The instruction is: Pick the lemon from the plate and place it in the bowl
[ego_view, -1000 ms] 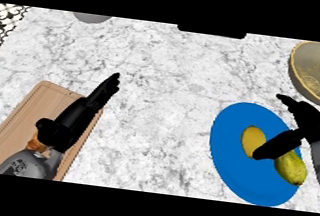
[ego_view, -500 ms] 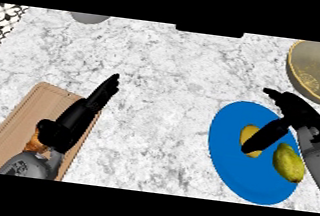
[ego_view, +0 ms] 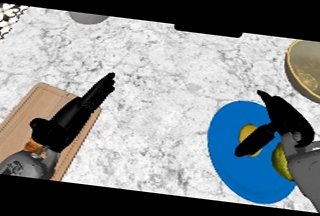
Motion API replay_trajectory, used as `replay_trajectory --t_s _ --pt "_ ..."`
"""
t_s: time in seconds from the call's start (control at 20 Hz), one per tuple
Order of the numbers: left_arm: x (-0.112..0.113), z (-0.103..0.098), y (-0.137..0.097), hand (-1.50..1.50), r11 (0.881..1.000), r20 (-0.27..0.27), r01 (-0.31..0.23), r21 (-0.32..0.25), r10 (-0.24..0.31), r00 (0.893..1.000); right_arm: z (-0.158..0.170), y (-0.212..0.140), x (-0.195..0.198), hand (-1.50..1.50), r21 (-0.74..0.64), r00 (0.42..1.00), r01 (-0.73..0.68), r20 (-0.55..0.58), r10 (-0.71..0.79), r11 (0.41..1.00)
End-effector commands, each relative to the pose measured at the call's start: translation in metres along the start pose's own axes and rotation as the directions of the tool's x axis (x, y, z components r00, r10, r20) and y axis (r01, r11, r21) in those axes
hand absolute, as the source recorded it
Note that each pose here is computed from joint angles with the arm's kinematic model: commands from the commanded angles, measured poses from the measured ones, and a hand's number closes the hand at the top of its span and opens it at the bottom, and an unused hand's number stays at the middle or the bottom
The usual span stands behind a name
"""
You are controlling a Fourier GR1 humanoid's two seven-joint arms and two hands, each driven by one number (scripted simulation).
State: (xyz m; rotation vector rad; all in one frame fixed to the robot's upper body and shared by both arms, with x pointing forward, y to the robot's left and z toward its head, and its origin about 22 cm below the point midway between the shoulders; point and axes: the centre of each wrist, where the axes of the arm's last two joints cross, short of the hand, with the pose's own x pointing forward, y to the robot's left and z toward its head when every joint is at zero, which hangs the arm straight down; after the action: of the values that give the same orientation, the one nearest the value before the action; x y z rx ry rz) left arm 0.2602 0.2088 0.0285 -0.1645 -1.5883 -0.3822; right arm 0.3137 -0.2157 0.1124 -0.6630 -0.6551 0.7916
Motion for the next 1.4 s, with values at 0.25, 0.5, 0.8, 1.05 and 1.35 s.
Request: replay_trajectory --t_s 0.25,0.5,0.8,1.05,1.35 --pt "0.013 -0.006 -0.004 0.0 1.0 0.012 -0.012 0.008 0.012 1.0 -0.004 0.013 -0.007 -1.5 -0.133 0.983 -0.08 -0.175 0.056 0.988" --pt "0.002 -0.009 0.003 0.0 1.0 0.006 -0.004 0.009 0.004 1.0 -0.019 0.032 -0.003 -1.5 -0.131 0.976 -0.086 -0.21 0.057 0.988" --pt "-0.005 -0.012 -0.011 0.0 1.0 -0.012 -0.001 0.013 0.001 1.0 -0.032 0.04 -0.034 -1.5 -0.065 0.972 -0.066 -0.231 0.05 0.996" --pt "0.0 0.005 -0.012 0.0 1.0 0.006 0.018 0.016 -0.018 1.0 -0.037 0.059 -0.049 -1.5 -0.069 0.972 -0.07 -0.228 0.052 0.995" --pt "0.006 0.005 0.024 0.0 1.0 -0.006 0.002 0.015 -0.002 1.0 -0.039 0.059 -0.048 -1.5 -0.094 0.983 -0.026 -0.185 0.008 0.995"
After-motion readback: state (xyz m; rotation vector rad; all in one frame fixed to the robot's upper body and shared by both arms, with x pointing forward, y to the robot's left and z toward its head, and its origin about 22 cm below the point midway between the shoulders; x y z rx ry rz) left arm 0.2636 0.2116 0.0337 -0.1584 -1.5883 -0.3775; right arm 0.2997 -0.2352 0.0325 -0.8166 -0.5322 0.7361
